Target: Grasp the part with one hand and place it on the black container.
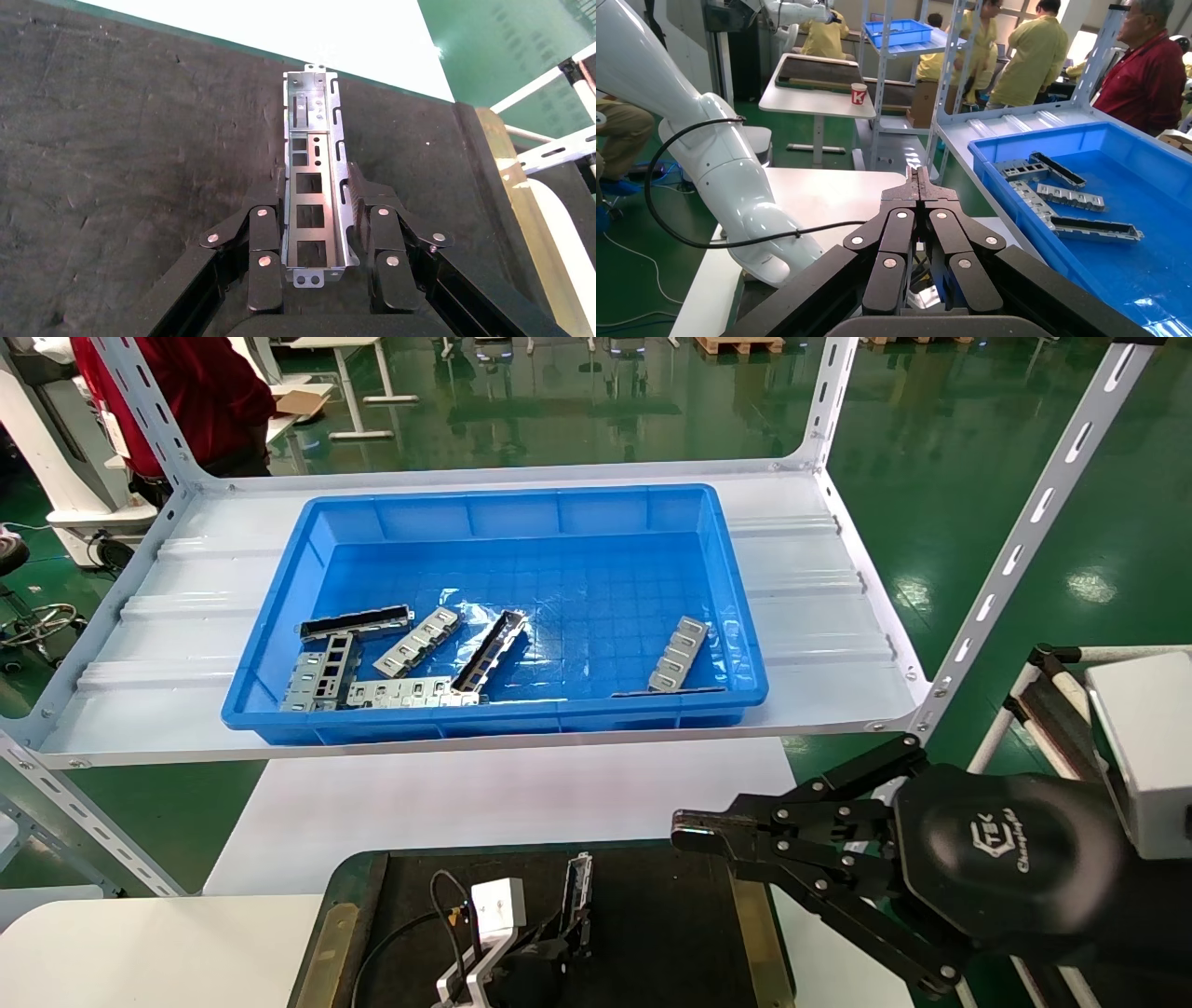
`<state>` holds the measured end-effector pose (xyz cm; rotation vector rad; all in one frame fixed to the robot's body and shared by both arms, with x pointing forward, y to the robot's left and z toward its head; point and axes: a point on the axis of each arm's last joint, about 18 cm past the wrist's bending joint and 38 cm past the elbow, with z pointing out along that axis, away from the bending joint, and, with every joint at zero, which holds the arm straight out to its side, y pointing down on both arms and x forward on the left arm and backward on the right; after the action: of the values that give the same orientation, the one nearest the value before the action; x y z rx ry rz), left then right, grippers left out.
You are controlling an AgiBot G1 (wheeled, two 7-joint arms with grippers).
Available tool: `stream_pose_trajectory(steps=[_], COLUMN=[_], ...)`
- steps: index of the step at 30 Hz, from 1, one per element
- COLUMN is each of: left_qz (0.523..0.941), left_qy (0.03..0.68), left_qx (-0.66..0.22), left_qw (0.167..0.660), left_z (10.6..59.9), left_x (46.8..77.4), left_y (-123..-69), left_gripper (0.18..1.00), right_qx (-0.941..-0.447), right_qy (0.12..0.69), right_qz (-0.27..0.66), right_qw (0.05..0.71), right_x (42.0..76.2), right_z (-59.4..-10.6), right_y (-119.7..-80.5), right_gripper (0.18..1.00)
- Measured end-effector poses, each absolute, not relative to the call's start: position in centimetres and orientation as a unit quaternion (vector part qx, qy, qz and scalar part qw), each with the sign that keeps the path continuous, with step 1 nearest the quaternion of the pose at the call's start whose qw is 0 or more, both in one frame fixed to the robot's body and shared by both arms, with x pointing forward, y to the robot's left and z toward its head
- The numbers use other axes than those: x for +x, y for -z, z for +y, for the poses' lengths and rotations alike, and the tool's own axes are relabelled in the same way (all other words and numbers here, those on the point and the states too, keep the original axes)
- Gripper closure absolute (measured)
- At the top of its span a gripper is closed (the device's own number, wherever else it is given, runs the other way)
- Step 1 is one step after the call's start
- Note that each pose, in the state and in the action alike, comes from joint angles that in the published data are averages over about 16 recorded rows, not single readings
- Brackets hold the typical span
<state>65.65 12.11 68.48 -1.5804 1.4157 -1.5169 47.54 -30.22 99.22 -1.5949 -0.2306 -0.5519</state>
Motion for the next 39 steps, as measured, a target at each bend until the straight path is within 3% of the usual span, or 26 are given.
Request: stream_pose_trajectory(steps=[23,29,39], left_qz=[0.522,0.524,0.539], left_qy=[0.561,0.562,0.569], left_qx=[-0.586,-0.584,-0.564], left_qw=[0.262,0.261,0.259], left_z=[11.9,12.2,13.8], left_x=[65.4,65.3,64.8], left_y=[-67.8,-67.9,-68.8], left_gripper=[0.802,0.752,0.599], right_qx=[-0.704,-0.704,-0.704], right_qy=[0.244,0.244,0.244], right_qz=[-0.102,-0.102,-0.102], right_qw=[0.659,0.659,0.659], right_x=[47.5,47.5,47.5], right_z=[-30.2,-30.2,-30.2], right_y=[-99.2,-99.2,-99.2], right_gripper=[0.956,0.902,0.718])
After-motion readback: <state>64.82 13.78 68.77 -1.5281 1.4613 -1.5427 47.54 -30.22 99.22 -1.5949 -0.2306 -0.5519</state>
